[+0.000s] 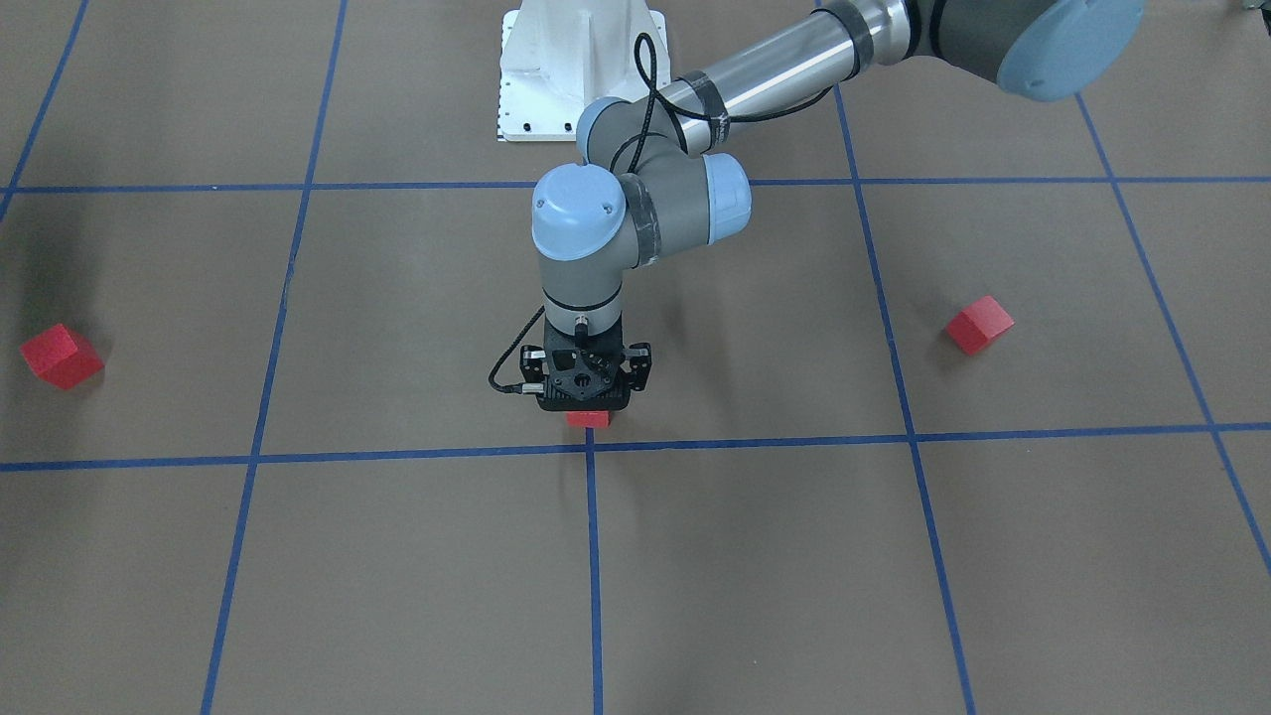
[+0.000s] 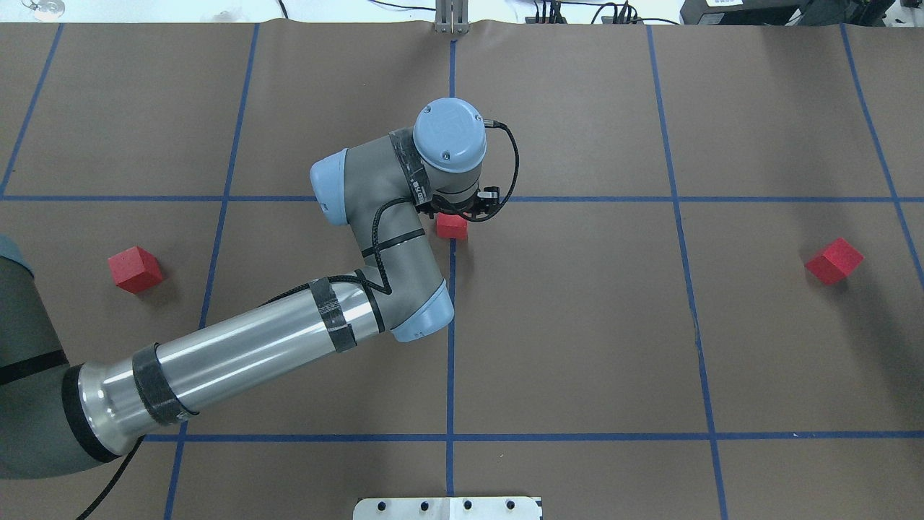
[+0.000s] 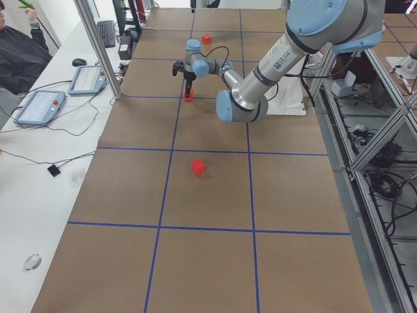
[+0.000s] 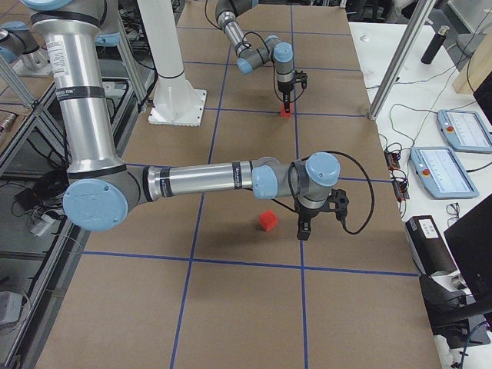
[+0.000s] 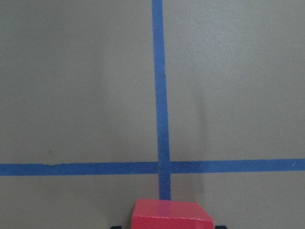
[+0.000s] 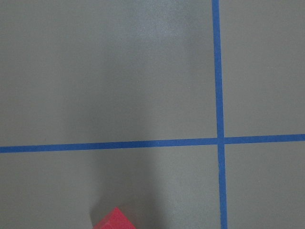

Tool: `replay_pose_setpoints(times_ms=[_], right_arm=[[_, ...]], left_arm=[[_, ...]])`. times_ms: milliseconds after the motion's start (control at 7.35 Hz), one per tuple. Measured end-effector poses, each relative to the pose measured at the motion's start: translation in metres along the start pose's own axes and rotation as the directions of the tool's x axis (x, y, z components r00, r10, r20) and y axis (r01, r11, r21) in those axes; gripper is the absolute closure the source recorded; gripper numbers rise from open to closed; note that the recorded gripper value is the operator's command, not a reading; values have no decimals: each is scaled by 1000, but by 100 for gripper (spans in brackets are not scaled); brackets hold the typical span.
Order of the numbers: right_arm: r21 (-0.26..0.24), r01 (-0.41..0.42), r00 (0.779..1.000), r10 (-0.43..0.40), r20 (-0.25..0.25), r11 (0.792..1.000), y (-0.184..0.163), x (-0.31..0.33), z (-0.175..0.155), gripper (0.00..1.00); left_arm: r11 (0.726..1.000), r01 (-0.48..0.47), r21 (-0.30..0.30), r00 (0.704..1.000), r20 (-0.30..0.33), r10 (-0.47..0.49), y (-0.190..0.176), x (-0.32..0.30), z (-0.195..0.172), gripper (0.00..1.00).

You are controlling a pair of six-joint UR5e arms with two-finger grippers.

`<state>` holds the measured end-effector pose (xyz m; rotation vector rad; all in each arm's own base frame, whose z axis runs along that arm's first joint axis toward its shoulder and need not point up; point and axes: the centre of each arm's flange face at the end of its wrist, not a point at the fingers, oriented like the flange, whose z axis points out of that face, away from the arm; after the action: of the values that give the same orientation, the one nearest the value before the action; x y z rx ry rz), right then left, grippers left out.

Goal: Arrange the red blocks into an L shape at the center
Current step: 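Open and lift the left gripper while the right arm reaches toward the far cube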

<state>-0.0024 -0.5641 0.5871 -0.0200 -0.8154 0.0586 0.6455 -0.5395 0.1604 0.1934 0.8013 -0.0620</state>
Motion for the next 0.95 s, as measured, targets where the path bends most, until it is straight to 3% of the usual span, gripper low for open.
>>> replay_pose_setpoints(times_ms=[136,680,952], right_arm=[[1,2,1000,-2,0,1000,-2,-1,-1,1],[22,18,1000,-18,-2,1000,1,-2,-2,1],[69,117,993,-118,13,991,16,-10,13,1]], left_arm=[[1000,-1,4,1000,-8,1,-1,1,-1,1],[999,30,20,998,-60,-29,-38,-14,-39,0],[999,49,4,994,-94,-48,-59,-25,-61,0]])
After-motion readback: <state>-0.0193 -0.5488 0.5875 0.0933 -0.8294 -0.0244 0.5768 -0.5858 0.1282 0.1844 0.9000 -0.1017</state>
